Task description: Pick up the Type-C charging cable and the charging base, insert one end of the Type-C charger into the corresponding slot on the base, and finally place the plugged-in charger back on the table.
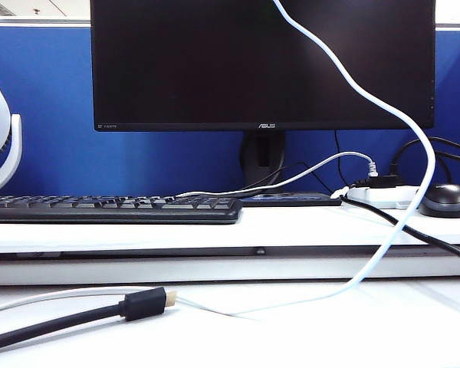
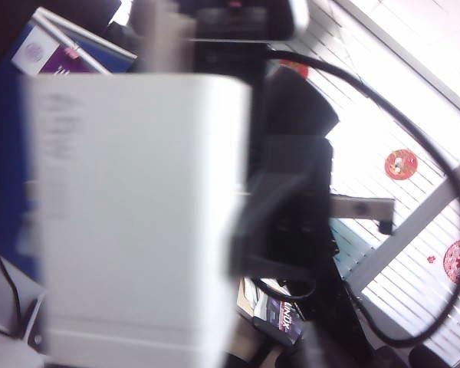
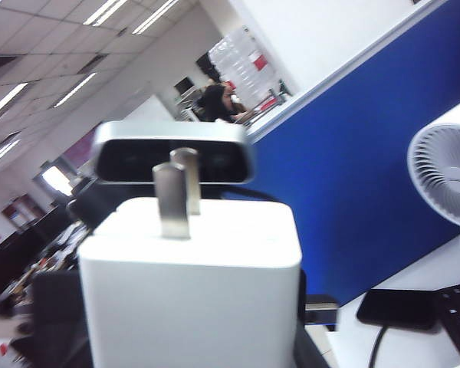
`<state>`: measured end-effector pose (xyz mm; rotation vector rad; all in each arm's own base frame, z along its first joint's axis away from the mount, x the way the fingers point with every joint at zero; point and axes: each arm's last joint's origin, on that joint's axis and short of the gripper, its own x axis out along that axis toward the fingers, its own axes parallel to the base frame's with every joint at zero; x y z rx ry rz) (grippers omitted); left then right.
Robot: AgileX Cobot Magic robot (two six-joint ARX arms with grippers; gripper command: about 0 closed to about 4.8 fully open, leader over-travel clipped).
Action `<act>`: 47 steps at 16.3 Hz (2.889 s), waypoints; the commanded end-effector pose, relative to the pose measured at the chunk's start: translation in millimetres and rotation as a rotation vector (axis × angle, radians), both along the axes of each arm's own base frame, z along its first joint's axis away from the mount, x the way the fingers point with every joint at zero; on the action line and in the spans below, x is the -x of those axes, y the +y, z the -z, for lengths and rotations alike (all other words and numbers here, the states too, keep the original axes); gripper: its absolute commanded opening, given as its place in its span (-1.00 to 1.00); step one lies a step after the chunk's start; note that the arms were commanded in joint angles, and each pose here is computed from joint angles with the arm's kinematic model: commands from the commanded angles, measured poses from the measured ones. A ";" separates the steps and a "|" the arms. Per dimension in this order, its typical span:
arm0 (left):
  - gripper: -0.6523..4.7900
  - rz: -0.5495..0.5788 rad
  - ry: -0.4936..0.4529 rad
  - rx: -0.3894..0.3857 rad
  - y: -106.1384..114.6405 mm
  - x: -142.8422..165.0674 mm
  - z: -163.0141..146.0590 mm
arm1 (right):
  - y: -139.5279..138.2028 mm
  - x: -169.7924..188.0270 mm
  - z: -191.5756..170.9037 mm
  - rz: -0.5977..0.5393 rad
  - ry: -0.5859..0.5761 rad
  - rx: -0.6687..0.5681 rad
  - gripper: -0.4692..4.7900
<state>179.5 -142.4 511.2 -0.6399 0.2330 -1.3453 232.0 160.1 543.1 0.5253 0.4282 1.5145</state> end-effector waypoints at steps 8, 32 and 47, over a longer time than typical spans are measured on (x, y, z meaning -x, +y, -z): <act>0.59 -0.205 -0.175 0.000 27.0 -4.5 -11.3 | -24.6 -7.4 19.2 0.286 0.125 0.147 -0.84; 0.11 -0.227 -0.170 0.023 40.4 12.5 -19.1 | 25.1 -154.3 286.4 0.560 0.645 1.306 -0.56; -0.12 -0.225 -0.170 0.021 41.1 14.1 -19.3 | 18.3 -140.1 247.3 0.604 0.581 1.235 -0.16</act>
